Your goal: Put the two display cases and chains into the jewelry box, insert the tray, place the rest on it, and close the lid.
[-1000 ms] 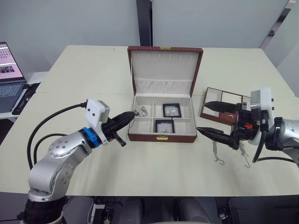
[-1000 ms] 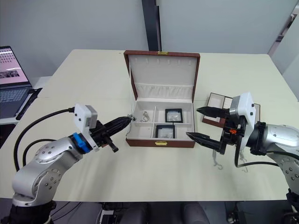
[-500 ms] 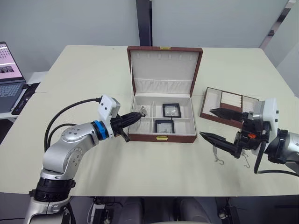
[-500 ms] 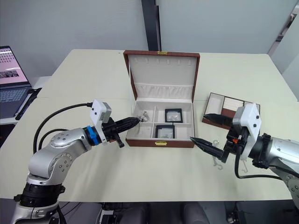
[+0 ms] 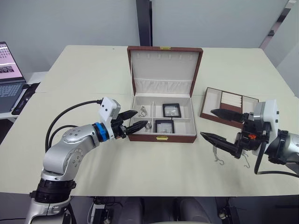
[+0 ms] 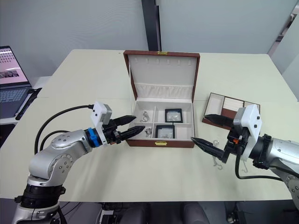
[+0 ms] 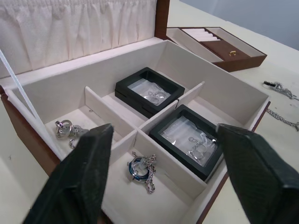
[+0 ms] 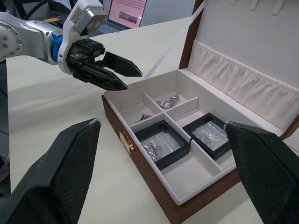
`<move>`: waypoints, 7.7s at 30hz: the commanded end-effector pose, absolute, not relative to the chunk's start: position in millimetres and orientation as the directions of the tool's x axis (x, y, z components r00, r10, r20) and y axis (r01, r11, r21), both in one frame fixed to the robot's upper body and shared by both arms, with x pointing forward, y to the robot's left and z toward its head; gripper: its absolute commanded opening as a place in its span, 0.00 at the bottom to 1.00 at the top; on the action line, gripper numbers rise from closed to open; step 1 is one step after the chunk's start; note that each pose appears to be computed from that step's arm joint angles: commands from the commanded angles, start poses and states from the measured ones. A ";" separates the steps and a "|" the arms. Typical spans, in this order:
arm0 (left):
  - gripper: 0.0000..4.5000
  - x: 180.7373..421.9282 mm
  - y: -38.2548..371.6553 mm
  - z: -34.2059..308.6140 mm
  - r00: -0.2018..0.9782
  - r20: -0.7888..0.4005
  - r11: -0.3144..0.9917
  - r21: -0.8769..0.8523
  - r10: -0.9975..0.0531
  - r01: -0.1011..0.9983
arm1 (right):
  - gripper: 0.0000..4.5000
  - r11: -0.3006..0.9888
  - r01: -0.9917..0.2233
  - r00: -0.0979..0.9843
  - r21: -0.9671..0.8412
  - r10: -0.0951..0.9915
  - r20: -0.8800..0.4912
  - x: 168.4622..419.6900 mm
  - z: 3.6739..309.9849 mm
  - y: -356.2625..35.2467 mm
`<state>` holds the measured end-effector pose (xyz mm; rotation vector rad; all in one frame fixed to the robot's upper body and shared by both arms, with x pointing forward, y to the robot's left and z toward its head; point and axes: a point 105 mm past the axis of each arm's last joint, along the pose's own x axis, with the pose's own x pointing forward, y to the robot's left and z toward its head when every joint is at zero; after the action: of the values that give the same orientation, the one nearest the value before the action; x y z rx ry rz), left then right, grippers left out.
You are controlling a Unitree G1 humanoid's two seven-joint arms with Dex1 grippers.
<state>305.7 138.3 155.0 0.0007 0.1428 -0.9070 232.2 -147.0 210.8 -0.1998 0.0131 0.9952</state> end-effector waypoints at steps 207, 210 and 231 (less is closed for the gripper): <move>1.00 179.1 173.2 147.1 0.855 -0.001 0.854 0.026 -0.519 0.519 | 0.00 0.032 -0.962 0.224 -0.270 0.657 -0.720 288.6 164.0 -76.9; 1.00 178.2 175.5 145.9 0.857 -0.001 0.857 0.026 -0.515 0.515 | 0.00 0.006 -0.960 0.214 -0.279 0.659 -0.721 286.0 166.4 -73.5; 1.00 182.8 172.4 149.2 0.852 0.009 0.851 0.029 -0.524 0.524 | 0.00 0.026 -0.958 0.230 -0.284 0.659 -0.716 293.7 171.8 -67.8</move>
<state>183.7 175.9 143.8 0.0158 -0.0003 -0.5399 294.8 -72.1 162.7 -0.8267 0.4869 1.3047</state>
